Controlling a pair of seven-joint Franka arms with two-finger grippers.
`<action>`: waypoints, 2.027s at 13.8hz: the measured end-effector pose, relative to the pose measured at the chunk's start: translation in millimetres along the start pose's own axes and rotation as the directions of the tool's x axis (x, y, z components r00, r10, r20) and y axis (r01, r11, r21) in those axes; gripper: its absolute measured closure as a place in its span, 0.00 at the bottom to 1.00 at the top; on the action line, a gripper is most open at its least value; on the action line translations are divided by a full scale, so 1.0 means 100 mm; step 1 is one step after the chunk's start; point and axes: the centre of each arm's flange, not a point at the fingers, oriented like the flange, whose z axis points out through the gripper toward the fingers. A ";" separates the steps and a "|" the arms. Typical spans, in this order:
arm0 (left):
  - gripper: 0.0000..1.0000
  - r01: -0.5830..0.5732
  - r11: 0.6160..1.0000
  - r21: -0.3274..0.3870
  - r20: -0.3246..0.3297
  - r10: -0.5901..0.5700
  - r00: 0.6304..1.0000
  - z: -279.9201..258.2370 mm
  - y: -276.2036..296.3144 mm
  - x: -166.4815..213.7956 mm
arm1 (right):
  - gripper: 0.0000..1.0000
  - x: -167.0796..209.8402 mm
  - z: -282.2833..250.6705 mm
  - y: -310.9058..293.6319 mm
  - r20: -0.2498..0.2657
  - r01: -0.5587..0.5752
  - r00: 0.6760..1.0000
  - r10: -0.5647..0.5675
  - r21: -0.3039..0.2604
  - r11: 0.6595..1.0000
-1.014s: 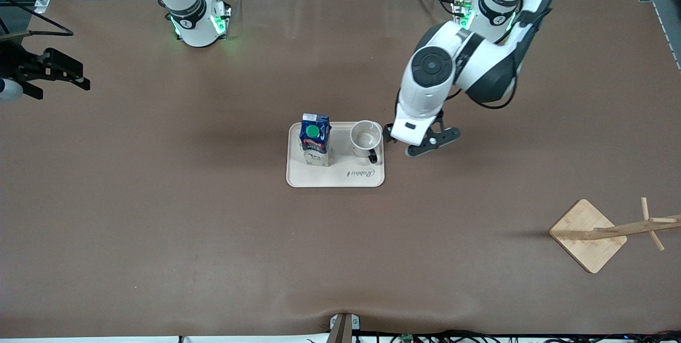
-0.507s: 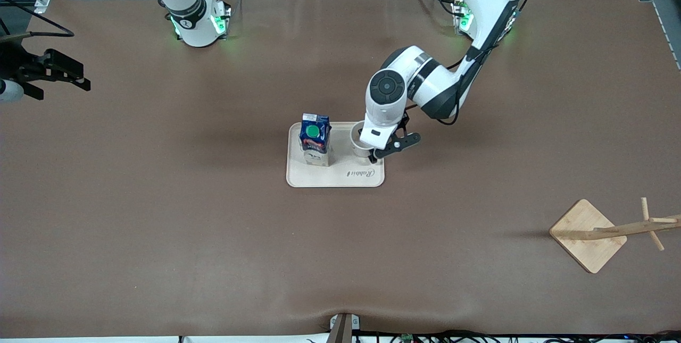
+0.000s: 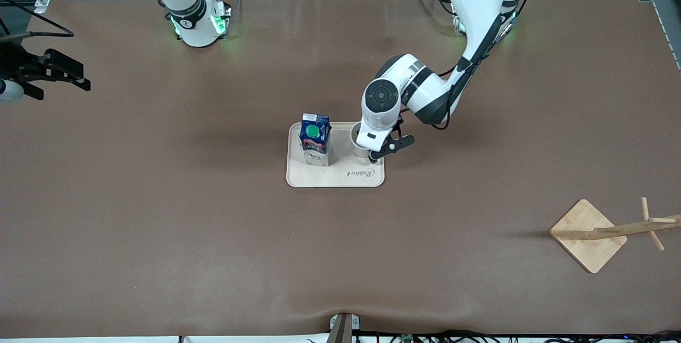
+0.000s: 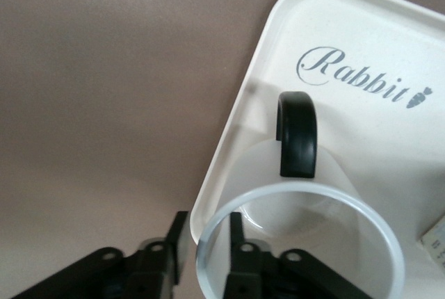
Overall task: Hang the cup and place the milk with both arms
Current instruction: 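Lower the left gripper and grasp the white mug by its rim, then lift the white mug with the left gripper toward the wooden stand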
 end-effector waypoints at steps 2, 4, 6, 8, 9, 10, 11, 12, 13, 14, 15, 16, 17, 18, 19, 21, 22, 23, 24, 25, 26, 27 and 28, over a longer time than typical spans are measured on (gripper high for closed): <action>0.93 -0.006 1.000 -0.016 -0.006 0.005 1.000 -0.07 0.03 0.01 | 0.00 0.00 0.00 0.00 0.000 0.000 1.000 0.000 0.000 1.000; 0.93 -0.007 1.000 -0.020 -0.008 0.007 1.000 -0.09 0.04 0.02 | 0.00 0.00 0.00 0.00 0.000 0.000 1.000 0.000 0.000 1.000; 0.93 -0.028 0.999 -0.031 -0.014 0.028 1.000 -0.15 0.06 0.04 | 0.00 0.00 0.00 0.00 0.000 0.000 1.000 0.000 0.000 1.000; 0.93 -0.056 0.997 -0.044 -0.028 0.054 0.998 -0.36 0.05 0.11 | 0.00 0.00 0.00 0.00 0.000 0.000 1.000 0.000 0.000 1.000; 0.93 -0.067 0.997 -0.047 -0.037 0.065 0.997 -0.55 -0.01 0.17 | 0.00 0.00 0.00 0.00 0.000 0.000 1.000 0.000 0.000 1.000; 0.93 -0.072 0.996 -0.056 -0.052 0.069 0.996 -0.80 -0.10 0.27 | 0.00 0.00 0.00 0.00 -0.001 0.000 1.000 0.000 0.000 1.000; 0.93 -0.077 0.994 -0.074 -0.073 0.072 0.995 -1.10 -0.25 0.40 | 0.00 0.00 0.00 0.00 -0.001 0.000 1.000 0.000 0.000 1.000; 0.93 -0.088 0.992 -0.093 -0.100 0.079 0.992 -1.41 -0.46 0.58 | 0.00 0.00 0.00 0.00 -0.001 -0.001 1.000 0.001 0.000 1.000; 0.93 -0.099 0.989 -0.110 -0.127 0.085 0.988 -1.70 -0.71 0.77 | 0.00 0.00 0.00 0.00 -0.001 -0.001 1.000 0.001 0.000 1.000; 0.93 -0.109 0.986 -0.122 -0.152 0.090 0.984 -1.94 -0.98 0.97 | 0.00 0.00 0.00 0.00 -0.001 -0.001 1.000 0.001 0.000 1.000; 0.93 -0.116 0.984 -0.132 -0.176 0.092 0.980 -2.13 -1.24 1.16 | 0.00 0.00 0.00 0.00 -0.001 0.000 1.000 0.000 0.001 1.000; 0.93 -0.115 0.983 -0.140 -0.195 0.087 0.977 -2.27 -1.49 1.34 | 0.00 0.00 0.00 0.00 -0.002 0.000 1.000 0.000 0.002 1.000; 0.93 -0.111 0.983 -0.147 -0.212 0.078 0.974 -2.38 -1.72 1.50 | 0.00 0.00 0.00 0.00 -0.002 0.000 1.000 0.000 0.003 1.000; 0.93 -0.114 0.982 -0.149 -0.226 0.079 0.971 -2.46 -1.93 1.65 | 0.00 0.00 0.00 0.00 -0.002 -0.001 1.000 0.001 0.004 1.000; 0.93 -0.130 0.981 -0.146 -0.240 0.092 0.966 -2.52 -2.15 1.80 | 0.00 0.00 0.00 0.00 -0.002 0.000 1.000 0.000 0.005 1.000; 0.93 -0.156 0.978 -0.140 -0.267 0.115 0.957 -2.62 -2.58 2.10 | 0.00 0.00 0.00 0.00 -0.003 0.000 1.000 0.000 0.007 1.000; 0.93 -0.172 0.976 -0.135 -0.281 0.129 0.951 -2.67 -2.79 2.23 | 0.00 0.00 0.00 0.00 -0.003 0.000 1.000 0.000 0.008 1.000; 0.93 -0.191 0.973 -0.128 -0.293 0.147 0.945 -2.71 -2.98 2.34 | 0.00 0.00 0.00 0.00 -0.003 0.000 1.000 0.000 0.008 1.000; 0.93 -0.210 0.970 -0.120 -0.304 0.166 0.938 -2.75 -3.13 2.43 | 0.00 0.00 0.00 0.00 -0.003 0.000 1.000 0.000 0.008 1.000; 0.93 -0.231 0.967 -0.110 -0.313 0.187 0.931 -2.77 -3.28 2.50 | 0.00 0.00 0.00 0.00 -0.003 0.000 1.000 0.000 0.008 1.000; 0.93 -0.251 0.963 -0.100 -0.319 0.208 0.925 -2.78 -3.43 2.58 | 0.00 0.00 0.00 0.00 -0.003 0.000 1.000 0.000 0.008 1.000; 0.93 -0.262 0.961 -0.092 -0.322 0.221 0.921 -2.78 -3.59 2.65 | 0.00 0.00 0.00 0.00 -0.003 0.000 1.000 0.000 0.009 1.000; 0.93 -0.269 0.959 -0.085 -0.325 0.229 0.918 -2.78 -3.75 2.71 | 0.00 0.00 0.00 0.00 -0.003 0.000 1.000 0.000 0.009 1.000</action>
